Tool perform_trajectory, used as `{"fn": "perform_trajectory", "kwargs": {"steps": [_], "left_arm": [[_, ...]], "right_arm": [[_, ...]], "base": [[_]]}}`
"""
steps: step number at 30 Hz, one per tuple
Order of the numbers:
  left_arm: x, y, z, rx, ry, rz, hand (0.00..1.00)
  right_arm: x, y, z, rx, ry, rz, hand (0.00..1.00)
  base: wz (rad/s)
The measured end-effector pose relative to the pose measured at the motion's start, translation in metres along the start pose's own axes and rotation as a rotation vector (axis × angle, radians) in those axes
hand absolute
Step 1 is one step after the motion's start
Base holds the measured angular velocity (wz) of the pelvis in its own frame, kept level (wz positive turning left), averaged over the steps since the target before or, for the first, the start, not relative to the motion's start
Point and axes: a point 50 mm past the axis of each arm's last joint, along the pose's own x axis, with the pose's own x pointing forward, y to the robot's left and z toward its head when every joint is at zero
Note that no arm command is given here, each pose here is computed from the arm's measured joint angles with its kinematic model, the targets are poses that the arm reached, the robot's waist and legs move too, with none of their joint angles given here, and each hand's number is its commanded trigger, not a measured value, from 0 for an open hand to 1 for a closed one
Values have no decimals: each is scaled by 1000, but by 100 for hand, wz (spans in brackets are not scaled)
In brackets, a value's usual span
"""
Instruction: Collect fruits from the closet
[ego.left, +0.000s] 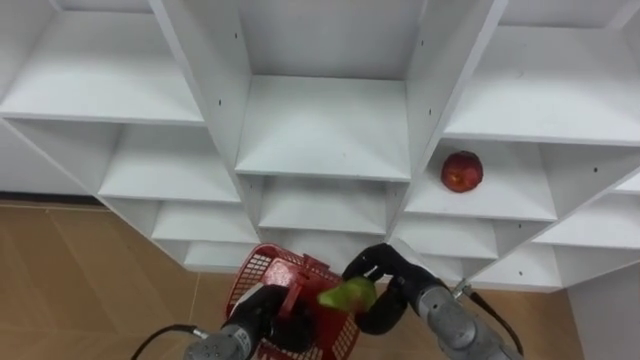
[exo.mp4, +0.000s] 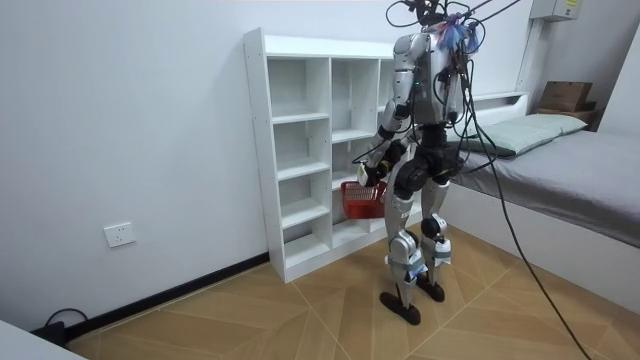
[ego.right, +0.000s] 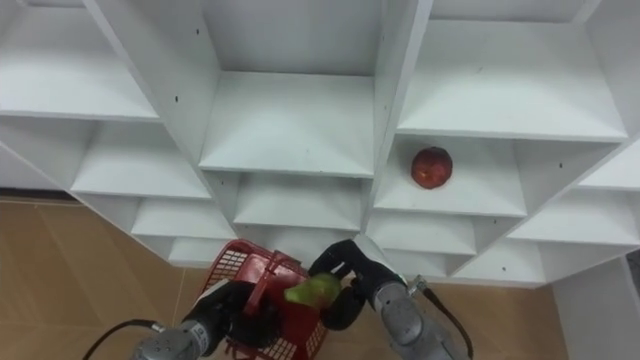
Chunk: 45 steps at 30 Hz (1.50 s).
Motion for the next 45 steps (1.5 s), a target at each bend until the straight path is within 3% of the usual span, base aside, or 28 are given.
{"fn": "perform_trajectory", "kwargs": {"steps": [25,26,27,45], "left_arm": [[0,-1,-3,38,17,-6,100],[0,-1,-3,38,20,-6,100],[0,-1,-3,38,20,-6,100],[5,-6,4,34,7,-18,100]], "right_arm": [[2,14,-4,-61,41,117,100],[2,15,-4,-62,41,120,78],[2,16,-4,-66,41,127,2],[2,23,-3,-111,37,183,0]], "base": [[0],[0],[0],[0]]}}
